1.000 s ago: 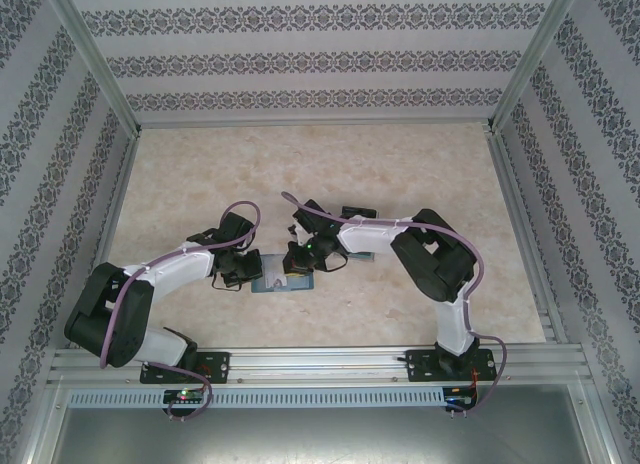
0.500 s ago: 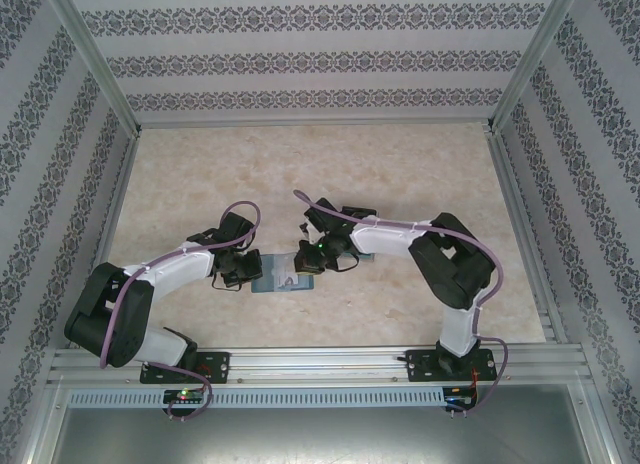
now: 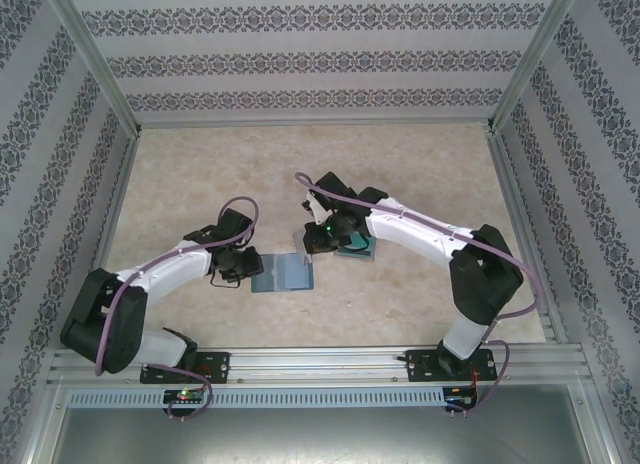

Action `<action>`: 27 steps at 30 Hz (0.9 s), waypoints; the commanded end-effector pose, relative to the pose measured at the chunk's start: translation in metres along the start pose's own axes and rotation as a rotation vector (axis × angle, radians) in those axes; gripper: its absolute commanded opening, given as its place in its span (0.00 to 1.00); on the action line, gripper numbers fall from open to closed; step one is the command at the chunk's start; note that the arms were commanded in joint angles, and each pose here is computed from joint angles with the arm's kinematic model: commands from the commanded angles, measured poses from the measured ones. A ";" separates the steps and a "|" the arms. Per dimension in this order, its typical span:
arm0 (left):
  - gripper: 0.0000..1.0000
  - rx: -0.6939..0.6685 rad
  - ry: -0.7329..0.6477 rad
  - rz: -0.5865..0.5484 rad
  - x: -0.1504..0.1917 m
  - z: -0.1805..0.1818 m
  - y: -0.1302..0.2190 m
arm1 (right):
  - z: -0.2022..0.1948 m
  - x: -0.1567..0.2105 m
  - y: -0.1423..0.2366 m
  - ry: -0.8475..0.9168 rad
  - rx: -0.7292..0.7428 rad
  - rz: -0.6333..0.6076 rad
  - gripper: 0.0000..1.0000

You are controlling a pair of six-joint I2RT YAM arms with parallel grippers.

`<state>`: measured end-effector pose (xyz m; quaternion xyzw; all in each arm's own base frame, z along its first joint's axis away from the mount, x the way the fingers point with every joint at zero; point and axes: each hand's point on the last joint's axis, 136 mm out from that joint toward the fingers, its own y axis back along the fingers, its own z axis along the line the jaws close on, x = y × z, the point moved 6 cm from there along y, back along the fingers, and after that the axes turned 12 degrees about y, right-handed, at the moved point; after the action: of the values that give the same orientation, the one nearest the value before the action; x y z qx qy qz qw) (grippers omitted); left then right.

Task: Take the credit cards out of the card holder

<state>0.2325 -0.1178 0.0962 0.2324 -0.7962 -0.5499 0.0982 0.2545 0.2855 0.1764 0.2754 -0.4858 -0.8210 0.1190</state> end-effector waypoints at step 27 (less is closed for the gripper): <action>1.00 0.134 -0.070 -0.302 -0.029 -0.029 0.072 | -0.064 0.001 0.075 0.857 0.641 0.341 0.00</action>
<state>0.2457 -0.1088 0.1698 0.3289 -0.7978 -0.5051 -0.0128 0.2807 0.2063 0.2248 0.5186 -0.6557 -0.4454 0.3205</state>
